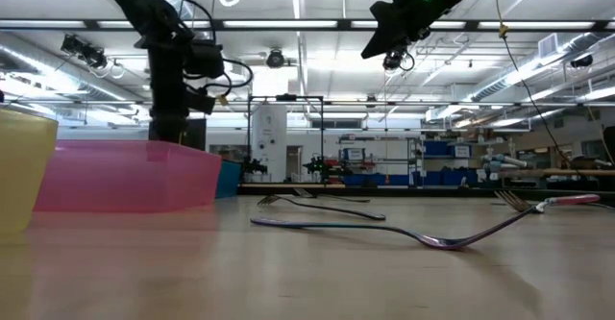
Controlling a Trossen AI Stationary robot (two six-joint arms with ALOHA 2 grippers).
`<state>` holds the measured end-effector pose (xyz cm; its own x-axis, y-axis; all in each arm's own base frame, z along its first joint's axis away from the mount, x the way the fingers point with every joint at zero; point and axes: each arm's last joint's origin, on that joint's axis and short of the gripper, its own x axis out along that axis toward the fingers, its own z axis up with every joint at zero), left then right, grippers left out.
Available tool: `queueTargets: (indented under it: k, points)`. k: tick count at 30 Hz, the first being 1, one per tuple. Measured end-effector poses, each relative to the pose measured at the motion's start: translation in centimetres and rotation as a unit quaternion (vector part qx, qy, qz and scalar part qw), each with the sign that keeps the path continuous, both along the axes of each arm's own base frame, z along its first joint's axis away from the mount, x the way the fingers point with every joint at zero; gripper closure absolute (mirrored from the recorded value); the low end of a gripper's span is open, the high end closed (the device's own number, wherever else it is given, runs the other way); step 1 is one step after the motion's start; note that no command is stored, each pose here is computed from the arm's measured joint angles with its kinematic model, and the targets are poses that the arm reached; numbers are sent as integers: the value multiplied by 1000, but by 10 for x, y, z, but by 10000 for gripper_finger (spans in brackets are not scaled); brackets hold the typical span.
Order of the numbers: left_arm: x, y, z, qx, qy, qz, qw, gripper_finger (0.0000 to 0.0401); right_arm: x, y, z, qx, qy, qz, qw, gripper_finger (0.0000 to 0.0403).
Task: Sort silverware by color (type)
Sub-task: Put the left pink fork into the blue bin, then put the bottom right light blue fork into the red bin
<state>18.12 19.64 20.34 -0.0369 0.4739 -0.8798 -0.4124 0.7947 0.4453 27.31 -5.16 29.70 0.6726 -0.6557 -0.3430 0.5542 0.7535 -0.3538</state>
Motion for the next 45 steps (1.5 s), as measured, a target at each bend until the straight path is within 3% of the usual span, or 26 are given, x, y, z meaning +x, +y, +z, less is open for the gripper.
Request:
queueTargets:
  k: [8, 18, 31, 41, 45]
  points:
    - [16, -7, 4, 22, -23, -29, 999, 269, 0, 0, 0, 0, 1, 0, 1000, 353]
    - [40, -31, 43, 0, -30, -35, 999, 264, -1, 1, -3, 10, 13, 13, 1000, 353]
    - [39, -82, 54, -63, -1, -5, 998, 264, 2, 6, -5, 38, 31, 118, 992, 353]
    - [53, -118, 57, -64, -27, -46, 997, 264, -1, 12, -29, 90, 55, 204, 973, 353]
    - [58, -133, 57, -64, -34, -67, 995, 264, 2, 18, -28, 98, 26, 245, 964, 353]
